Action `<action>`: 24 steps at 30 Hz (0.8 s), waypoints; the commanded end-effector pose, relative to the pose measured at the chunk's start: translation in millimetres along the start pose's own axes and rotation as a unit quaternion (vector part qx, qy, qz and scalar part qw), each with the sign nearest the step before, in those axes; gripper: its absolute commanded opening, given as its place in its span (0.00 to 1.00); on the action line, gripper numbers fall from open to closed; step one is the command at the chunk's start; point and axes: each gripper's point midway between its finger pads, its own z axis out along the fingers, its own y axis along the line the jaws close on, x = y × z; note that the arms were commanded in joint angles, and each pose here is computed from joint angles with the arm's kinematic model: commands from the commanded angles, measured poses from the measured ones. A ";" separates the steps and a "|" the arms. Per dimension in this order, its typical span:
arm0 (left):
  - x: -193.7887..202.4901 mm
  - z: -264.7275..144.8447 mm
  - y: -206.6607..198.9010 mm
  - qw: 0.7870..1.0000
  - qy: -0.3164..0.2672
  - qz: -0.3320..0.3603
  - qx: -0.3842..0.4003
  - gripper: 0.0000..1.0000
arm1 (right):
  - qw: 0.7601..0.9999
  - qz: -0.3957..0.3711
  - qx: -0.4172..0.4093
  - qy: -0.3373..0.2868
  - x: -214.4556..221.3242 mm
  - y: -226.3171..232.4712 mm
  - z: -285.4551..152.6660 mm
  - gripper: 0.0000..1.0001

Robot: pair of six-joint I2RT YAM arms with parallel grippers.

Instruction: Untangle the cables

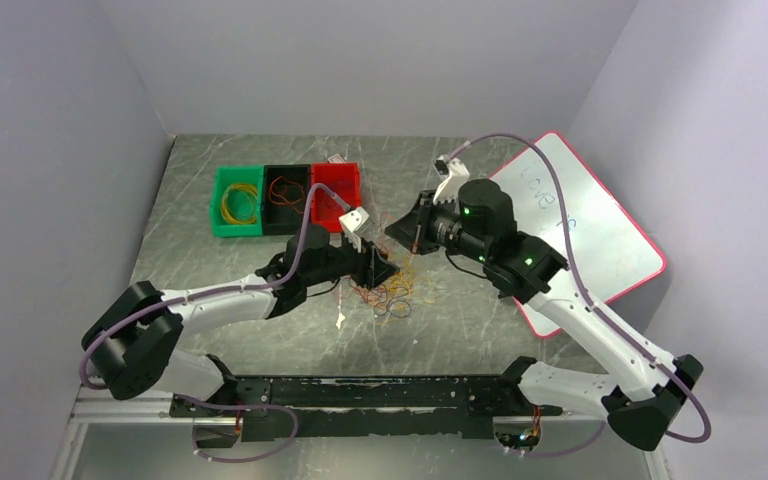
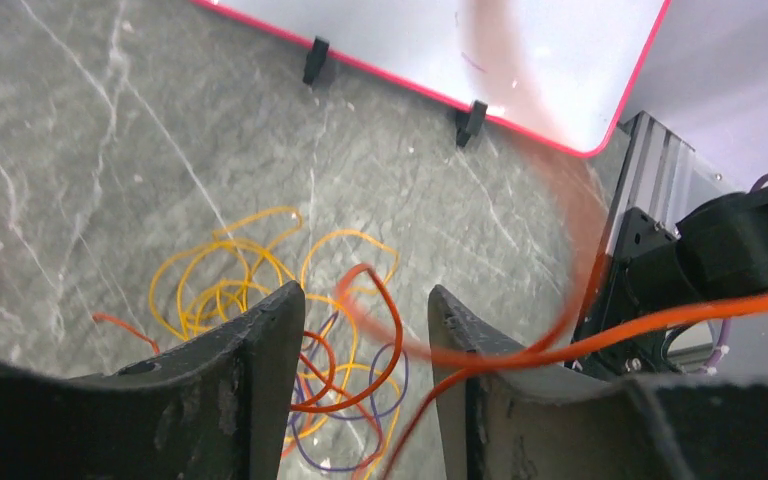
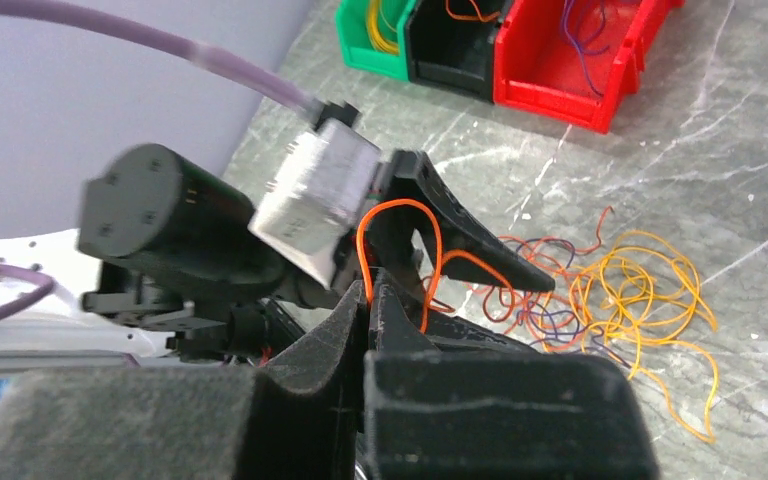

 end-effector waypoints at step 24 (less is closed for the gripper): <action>72.0 3.5 11.8 0.996 0.036 -0.083 -0.004 0.20 | 0.962 -0.049 -0.074 -0.259 -129.6 66.7 -119.0 0.00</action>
